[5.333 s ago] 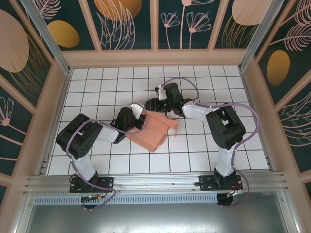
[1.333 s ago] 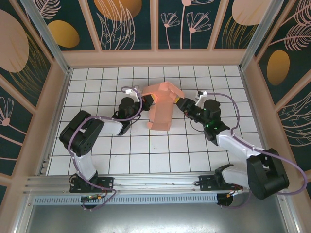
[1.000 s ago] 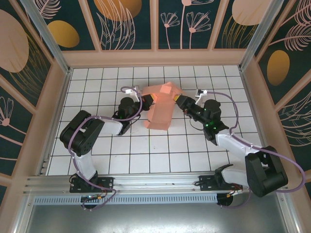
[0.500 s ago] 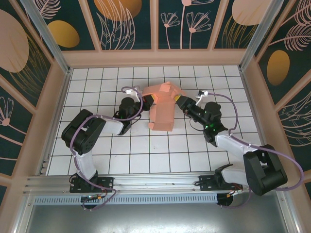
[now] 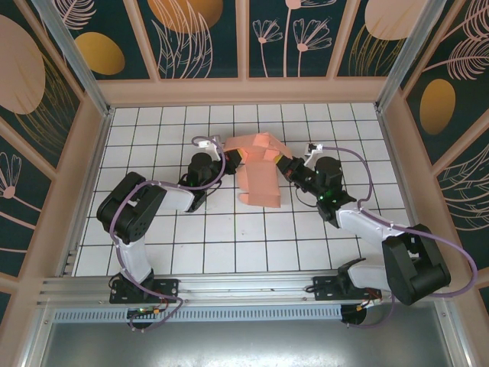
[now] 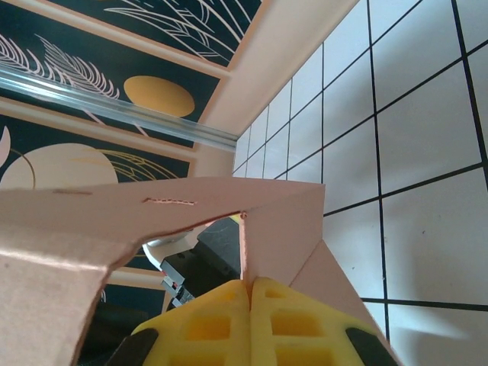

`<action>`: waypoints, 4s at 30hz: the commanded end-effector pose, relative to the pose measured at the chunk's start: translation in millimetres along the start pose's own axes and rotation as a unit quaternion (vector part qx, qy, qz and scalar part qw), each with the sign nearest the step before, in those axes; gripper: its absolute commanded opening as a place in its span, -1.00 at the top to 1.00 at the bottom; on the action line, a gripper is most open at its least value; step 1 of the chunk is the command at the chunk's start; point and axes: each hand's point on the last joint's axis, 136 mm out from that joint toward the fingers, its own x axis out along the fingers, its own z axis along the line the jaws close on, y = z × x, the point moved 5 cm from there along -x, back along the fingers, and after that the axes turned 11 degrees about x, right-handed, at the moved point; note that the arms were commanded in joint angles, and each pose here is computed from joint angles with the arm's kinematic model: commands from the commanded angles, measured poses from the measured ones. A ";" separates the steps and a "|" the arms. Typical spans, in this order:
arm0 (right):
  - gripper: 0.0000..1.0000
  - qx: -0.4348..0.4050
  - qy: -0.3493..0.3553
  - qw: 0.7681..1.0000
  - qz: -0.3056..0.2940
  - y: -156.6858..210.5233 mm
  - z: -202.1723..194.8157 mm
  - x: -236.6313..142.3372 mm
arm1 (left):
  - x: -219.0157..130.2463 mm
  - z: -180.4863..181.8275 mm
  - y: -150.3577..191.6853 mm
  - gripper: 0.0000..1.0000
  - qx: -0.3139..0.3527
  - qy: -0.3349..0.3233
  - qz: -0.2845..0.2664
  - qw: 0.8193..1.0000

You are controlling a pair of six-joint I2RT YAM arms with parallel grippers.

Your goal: Fold the paper box

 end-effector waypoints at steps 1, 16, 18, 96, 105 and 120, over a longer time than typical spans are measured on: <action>0.83 -0.015 -0.017 1.000 -0.009 -4.8 15.8 4.7 | -1.2 -6.7 -7.3 1.00 0.012 0.009 -0.013 1.000; 0.79 -0.044 -0.007 0.998 -0.032 -8.1 23.5 -3.8 | 2.2 -3.3 -6.2 1.00 0.006 -0.003 -0.009 1.000; 0.28 -0.054 -0.012 0.998 -0.040 -9.1 27.9 -7.9 | 1.9 -2.3 -6.3 1.00 0.002 -0.008 -0.010 1.000; 0.25 -0.275 0.316 0.908 -0.019 16.8 76.6 109.5 | -34.2 35.4 -25.8 1.00 0.034 -0.202 -0.062 0.977; 0.25 -0.284 0.329 0.901 -0.006 21.9 72.8 118.2 | -37.7 27.9 -35.8 1.00 0.031 -0.193 -0.076 0.978; 0.30 -0.285 0.316 0.905 -0.022 17.8 84.7 110.2 | -37.9 28.0 -34.0 1.00 0.029 -0.191 -0.073 0.978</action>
